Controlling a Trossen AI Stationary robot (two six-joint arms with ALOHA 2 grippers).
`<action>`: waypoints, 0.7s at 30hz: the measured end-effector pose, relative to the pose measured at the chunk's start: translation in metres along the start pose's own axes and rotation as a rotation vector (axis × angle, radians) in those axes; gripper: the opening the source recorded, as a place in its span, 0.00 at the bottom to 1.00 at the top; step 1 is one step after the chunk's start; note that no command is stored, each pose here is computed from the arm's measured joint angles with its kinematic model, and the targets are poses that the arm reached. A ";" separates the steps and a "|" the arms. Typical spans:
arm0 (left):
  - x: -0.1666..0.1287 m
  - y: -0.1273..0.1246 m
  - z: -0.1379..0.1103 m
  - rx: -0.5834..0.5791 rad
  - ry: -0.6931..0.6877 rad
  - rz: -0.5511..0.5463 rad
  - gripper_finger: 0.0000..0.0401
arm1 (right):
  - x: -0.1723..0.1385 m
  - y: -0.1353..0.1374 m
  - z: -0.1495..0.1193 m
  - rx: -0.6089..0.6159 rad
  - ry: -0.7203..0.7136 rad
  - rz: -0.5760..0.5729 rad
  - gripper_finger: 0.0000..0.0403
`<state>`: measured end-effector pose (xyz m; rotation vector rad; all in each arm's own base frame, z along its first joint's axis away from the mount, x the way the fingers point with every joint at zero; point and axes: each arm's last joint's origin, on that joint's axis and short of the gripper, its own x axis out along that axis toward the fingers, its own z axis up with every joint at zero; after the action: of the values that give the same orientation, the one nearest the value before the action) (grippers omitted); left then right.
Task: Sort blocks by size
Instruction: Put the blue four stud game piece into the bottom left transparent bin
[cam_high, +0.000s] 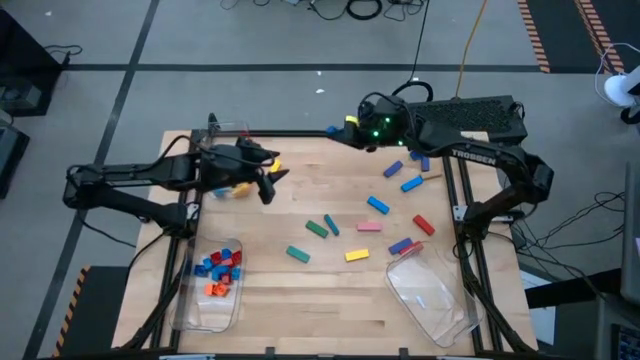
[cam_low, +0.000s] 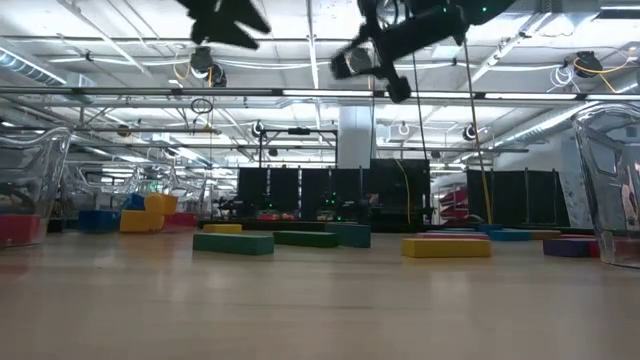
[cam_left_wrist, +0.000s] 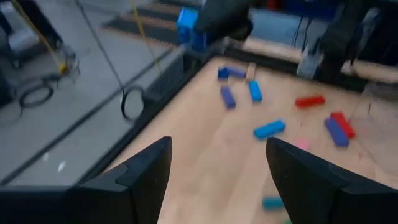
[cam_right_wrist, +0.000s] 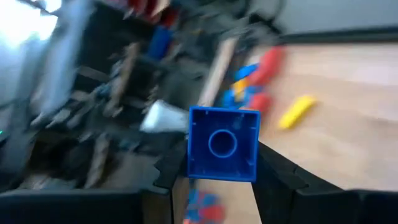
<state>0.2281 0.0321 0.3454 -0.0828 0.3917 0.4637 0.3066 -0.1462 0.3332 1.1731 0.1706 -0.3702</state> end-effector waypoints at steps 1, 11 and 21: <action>0.002 -0.001 0.002 0.011 -0.023 -0.003 0.65 | 0.001 0.005 -0.004 -0.014 0.024 0.043 0.31; 0.021 -0.011 0.017 0.138 -0.194 -0.007 0.65 | 0.004 0.040 -0.033 -0.106 0.146 0.310 0.31; 0.032 -0.025 0.024 0.289 -0.307 -0.116 0.65 | 0.004 0.051 -0.047 -0.126 0.168 0.365 0.31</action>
<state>0.2742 0.0272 0.3547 0.2427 0.1474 0.2950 0.3323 -0.0864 0.3580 1.0843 0.1206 0.0607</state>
